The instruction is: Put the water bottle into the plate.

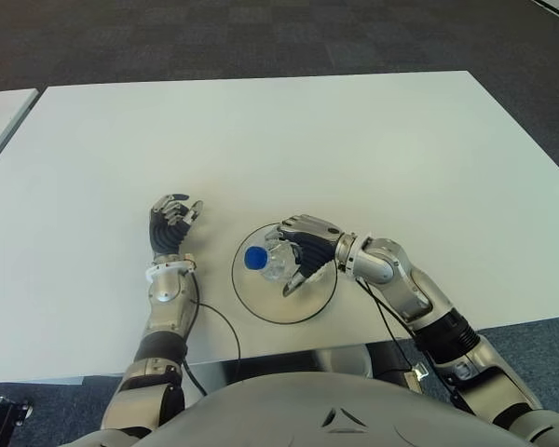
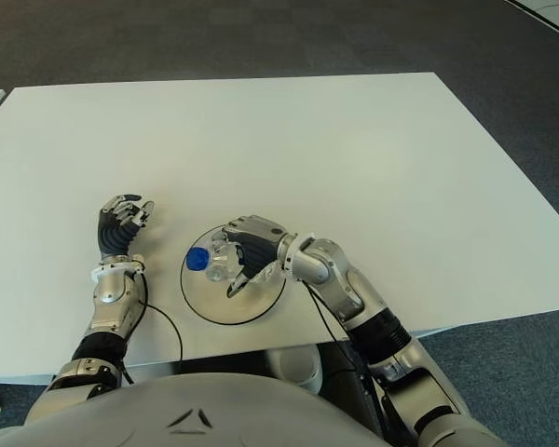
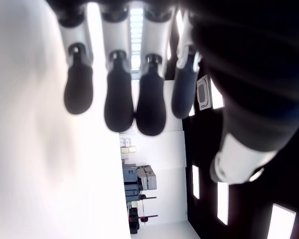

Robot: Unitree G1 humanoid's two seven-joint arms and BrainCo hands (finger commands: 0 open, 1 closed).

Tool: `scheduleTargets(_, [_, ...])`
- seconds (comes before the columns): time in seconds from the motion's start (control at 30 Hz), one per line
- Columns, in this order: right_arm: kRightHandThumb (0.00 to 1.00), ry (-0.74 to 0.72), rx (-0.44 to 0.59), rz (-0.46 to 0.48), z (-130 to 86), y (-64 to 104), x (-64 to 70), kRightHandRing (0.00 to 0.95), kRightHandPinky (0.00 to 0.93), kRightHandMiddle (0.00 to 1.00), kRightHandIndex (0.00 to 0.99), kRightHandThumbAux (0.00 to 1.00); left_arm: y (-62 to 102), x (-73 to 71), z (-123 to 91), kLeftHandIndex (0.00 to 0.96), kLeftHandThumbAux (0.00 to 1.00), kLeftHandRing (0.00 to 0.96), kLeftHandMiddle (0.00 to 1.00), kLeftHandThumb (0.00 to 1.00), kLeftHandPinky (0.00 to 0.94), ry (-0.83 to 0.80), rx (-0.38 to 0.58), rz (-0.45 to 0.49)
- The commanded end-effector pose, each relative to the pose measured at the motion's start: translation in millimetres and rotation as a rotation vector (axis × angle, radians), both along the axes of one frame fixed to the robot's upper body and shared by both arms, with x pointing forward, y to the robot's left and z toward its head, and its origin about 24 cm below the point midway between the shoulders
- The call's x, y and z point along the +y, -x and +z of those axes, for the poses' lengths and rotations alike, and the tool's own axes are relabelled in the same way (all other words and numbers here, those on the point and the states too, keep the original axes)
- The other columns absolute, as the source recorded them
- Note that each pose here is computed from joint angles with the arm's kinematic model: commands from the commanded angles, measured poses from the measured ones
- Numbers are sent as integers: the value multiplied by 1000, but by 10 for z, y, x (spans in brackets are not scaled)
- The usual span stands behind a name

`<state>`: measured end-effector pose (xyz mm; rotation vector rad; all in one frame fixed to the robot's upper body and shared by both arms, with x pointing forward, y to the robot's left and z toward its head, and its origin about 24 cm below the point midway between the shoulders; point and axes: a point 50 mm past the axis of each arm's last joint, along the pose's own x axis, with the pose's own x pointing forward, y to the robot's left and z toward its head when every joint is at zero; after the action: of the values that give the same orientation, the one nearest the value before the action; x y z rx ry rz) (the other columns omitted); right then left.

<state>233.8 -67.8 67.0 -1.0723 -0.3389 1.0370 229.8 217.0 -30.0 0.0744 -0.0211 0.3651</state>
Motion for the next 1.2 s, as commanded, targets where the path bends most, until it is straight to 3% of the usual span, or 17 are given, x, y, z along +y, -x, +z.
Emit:
scheduleTargets(0.03, [704, 51, 10, -3, -33, 22, -2, 837, 844, 820, 432, 724, 29, 10, -44, 435, 717, 679, 697, 708, 667, -15, 27, -29])
scheduleTargets(0.7, [694, 107, -38, 0, -31, 38, 15, 824, 818, 816, 426, 724, 28, 39, -55, 434, 719, 673, 693, 707, 653, -23, 36, -36])
scheduleTargets(0.77, [689, 100, -43, 4, -32, 44, 17, 761, 737, 753, 416, 727, 28, 38, -54, 434, 719, 670, 690, 707, 650, -27, 37, -36])
scheduleTargets(0.87, [471, 96, -46, 11, -34, 51, 20, 667, 633, 641, 239, 733, 28, 38, -57, 434, 719, 668, 687, 707, 648, -26, 43, -33])
scheduleTargets(0.9, [449, 100, -46, 15, -39, 57, 23, 654, 620, 625, 219, 733, 28, 38, -61, 434, 719, 668, 687, 707, 647, -20, 47, -26])
scheduleTargets(1.0, [385, 131, -43, 30, -52, 67, 30, 443, 456, 410, 138, 716, 29, 35, -66, 434, 718, 664, 681, 707, 646, -6, 55, -8])
scheduleTargets(1.07, [326, 173, -37, 46, -61, 67, 36, 254, 284, 237, 72, 717, 30, 33, -66, 434, 718, 663, 678, 707, 647, 2, 54, 4])
scheduleTargets(1.2, [248, 218, -23, 68, -71, 59, 50, 93, 98, 92, 15, 730, 30, 29, -65, 434, 717, 661, 676, 706, 648, 16, 53, 20])
